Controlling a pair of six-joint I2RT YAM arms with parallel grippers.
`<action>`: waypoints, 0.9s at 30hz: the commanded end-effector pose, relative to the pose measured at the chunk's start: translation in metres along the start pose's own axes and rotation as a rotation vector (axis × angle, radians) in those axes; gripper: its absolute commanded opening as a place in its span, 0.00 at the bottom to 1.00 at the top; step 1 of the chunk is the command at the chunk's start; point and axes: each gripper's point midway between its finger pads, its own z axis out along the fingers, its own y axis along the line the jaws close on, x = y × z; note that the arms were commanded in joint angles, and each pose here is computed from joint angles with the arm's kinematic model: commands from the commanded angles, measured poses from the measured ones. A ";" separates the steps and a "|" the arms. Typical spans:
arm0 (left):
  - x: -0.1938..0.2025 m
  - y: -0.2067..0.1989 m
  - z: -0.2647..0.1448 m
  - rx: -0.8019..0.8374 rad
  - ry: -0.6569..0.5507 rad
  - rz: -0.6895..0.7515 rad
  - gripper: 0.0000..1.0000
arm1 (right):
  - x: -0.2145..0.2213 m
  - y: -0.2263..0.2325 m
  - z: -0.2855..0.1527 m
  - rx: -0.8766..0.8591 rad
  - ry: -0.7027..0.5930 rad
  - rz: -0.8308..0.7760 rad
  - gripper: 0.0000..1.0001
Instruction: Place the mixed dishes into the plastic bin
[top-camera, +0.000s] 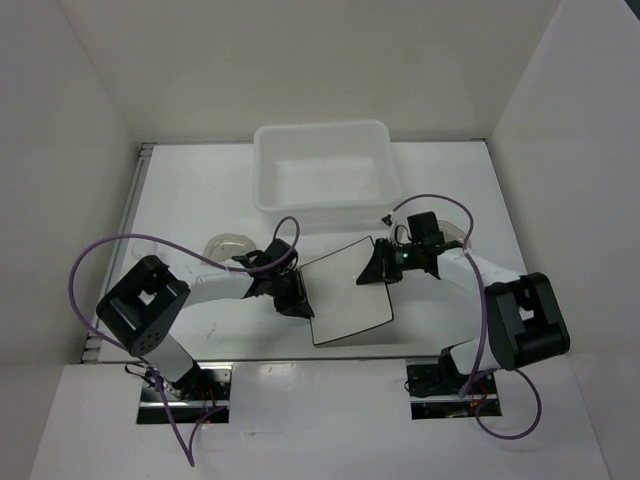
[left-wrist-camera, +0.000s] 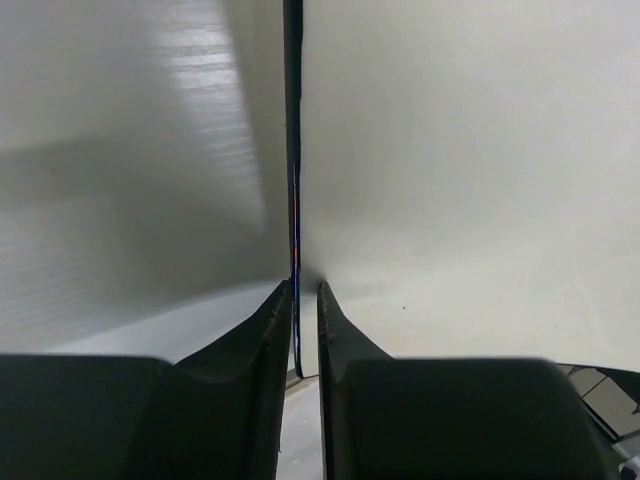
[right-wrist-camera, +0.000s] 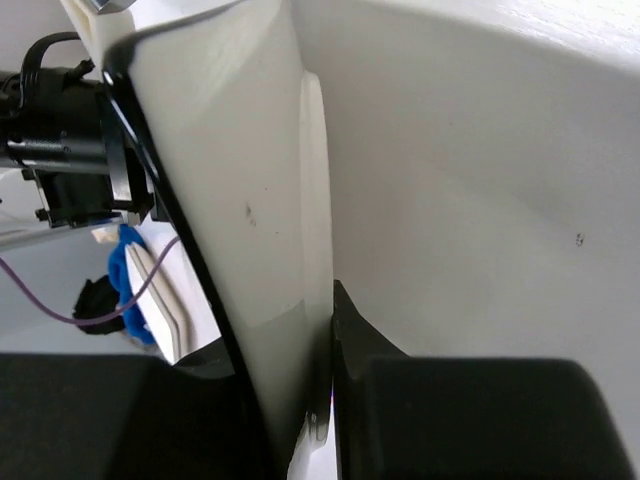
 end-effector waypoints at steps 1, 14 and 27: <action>-0.020 -0.091 -0.039 0.323 -0.089 0.105 0.20 | 0.007 0.058 -0.014 -0.189 0.039 -0.096 0.00; -0.011 -0.105 -0.200 0.399 -0.374 0.195 0.31 | -0.032 0.153 -0.094 -0.453 -0.003 -0.309 0.00; -0.005 -0.047 -0.182 0.241 -0.364 0.202 0.54 | -0.208 0.161 -0.106 -0.434 -0.215 -0.257 0.00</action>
